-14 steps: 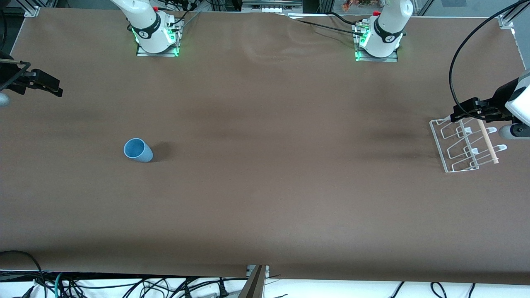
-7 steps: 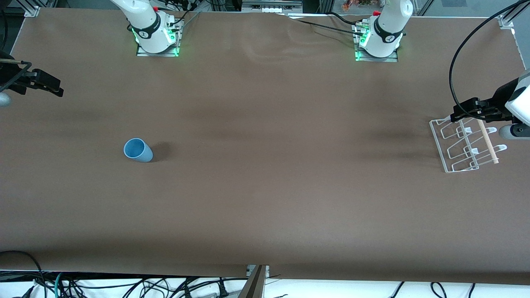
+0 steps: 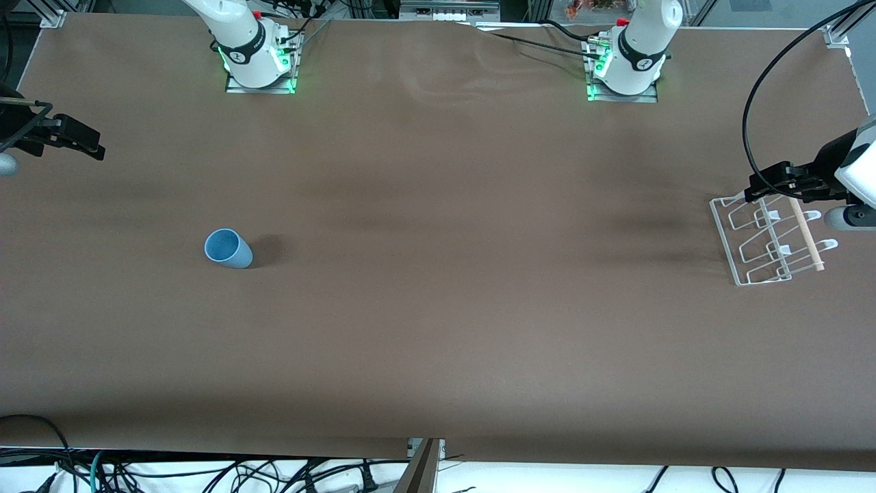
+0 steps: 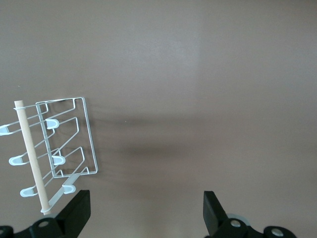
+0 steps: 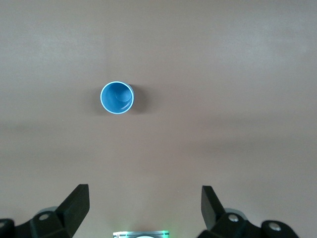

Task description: Transfer cup to left arm and place on rack

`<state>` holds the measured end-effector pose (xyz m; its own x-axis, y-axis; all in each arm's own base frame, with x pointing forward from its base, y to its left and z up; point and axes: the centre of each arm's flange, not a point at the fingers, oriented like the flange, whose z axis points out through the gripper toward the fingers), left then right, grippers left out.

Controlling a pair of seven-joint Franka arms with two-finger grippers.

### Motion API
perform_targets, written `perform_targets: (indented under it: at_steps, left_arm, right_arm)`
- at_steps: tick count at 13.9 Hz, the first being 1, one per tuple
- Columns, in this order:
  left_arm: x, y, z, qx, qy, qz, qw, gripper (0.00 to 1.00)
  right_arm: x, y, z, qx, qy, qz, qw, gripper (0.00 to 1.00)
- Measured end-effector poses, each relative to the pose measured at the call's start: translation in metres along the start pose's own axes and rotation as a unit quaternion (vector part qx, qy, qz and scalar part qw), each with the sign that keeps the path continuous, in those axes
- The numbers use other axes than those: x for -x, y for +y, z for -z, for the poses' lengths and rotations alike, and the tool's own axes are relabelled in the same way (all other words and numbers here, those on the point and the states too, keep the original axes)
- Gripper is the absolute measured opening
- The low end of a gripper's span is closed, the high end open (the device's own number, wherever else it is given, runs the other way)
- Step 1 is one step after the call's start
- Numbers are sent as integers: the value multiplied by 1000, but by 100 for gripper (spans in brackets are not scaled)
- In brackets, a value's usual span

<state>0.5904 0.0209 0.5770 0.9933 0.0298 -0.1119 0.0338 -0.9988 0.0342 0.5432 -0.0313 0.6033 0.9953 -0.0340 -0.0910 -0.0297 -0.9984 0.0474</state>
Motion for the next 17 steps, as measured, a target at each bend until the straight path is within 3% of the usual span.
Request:
perform_targets:
  at_steps: [12, 17]
  left_arm:
    - [0, 0, -1, 0, -1, 0, 1000, 100]
    - [-1, 0, -1, 0, 0, 0, 1000, 100]
  right_arm:
    - [-1, 0, -3, 0, -6, 0, 1000, 100]
    - [-15, -2, -28, 1, -29, 1, 1000, 100]
